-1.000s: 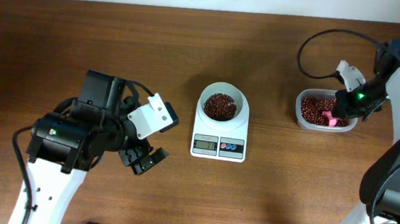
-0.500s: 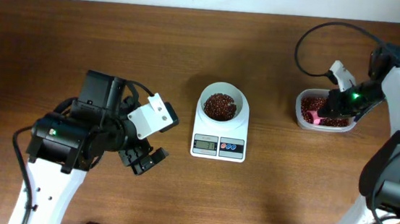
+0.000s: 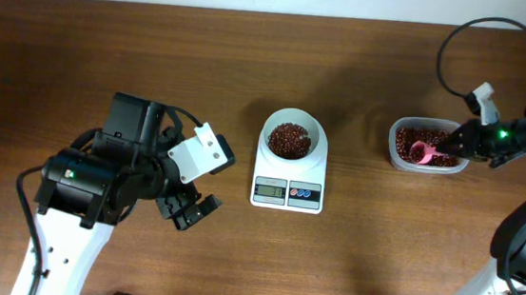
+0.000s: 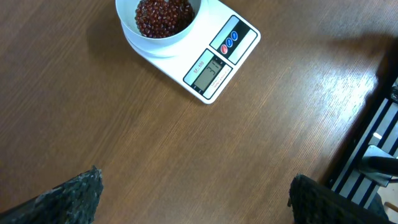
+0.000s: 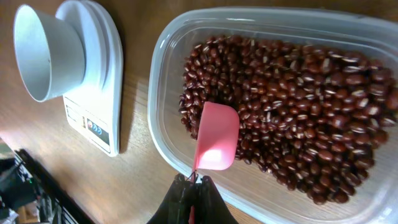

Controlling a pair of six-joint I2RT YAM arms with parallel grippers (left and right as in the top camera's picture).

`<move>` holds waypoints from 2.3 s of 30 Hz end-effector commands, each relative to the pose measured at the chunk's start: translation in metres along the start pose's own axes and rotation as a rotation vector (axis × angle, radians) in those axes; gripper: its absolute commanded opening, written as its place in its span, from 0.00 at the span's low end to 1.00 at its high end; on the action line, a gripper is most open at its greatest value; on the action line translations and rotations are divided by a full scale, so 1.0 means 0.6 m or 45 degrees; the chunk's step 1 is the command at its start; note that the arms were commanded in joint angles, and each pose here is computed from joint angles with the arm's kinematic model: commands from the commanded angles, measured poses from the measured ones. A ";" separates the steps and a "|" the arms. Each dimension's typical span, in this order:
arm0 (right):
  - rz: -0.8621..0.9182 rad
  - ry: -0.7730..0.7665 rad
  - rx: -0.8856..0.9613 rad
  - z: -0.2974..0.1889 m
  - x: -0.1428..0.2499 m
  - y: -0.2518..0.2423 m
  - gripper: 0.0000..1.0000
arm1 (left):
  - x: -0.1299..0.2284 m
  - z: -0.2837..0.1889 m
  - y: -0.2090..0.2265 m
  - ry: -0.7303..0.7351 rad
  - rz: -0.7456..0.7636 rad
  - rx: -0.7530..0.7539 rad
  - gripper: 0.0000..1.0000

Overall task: Scoop and weigh 50g on scale
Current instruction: 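Dip the scoop into the tub and lift beans with the right gripper, then carry the filled scoop over the bowl with the right gripper, then tilt the scoop to pour beans into the bowl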

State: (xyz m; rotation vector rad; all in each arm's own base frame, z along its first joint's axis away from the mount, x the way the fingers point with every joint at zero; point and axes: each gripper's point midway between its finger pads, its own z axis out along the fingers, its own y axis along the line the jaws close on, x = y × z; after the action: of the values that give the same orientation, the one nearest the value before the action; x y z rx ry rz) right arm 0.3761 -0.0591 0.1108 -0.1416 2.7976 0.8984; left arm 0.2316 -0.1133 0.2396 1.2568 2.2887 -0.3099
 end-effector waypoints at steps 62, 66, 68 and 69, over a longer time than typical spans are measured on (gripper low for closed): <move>-0.438 0.167 -0.140 0.206 -0.068 0.362 0.04 | -0.001 0.001 -0.002 -0.011 0.017 0.013 0.99; -0.461 0.171 -0.007 0.206 -0.074 0.355 0.04 | -0.001 0.001 -0.002 -0.011 0.017 0.013 0.99; -0.480 0.158 -0.005 0.204 -0.079 0.363 0.04 | -0.001 0.001 -0.002 -0.011 0.017 0.013 0.99; -0.493 0.155 0.001 0.203 -0.081 0.368 0.04 | -0.001 0.001 -0.002 -0.011 0.016 0.013 0.99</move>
State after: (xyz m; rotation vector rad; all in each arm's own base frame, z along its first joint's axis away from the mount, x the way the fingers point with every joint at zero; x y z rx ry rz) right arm 0.4025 0.1880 0.1413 -0.7090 2.7534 0.8745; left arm 0.2315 -0.1133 0.2396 1.2569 2.2888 -0.3105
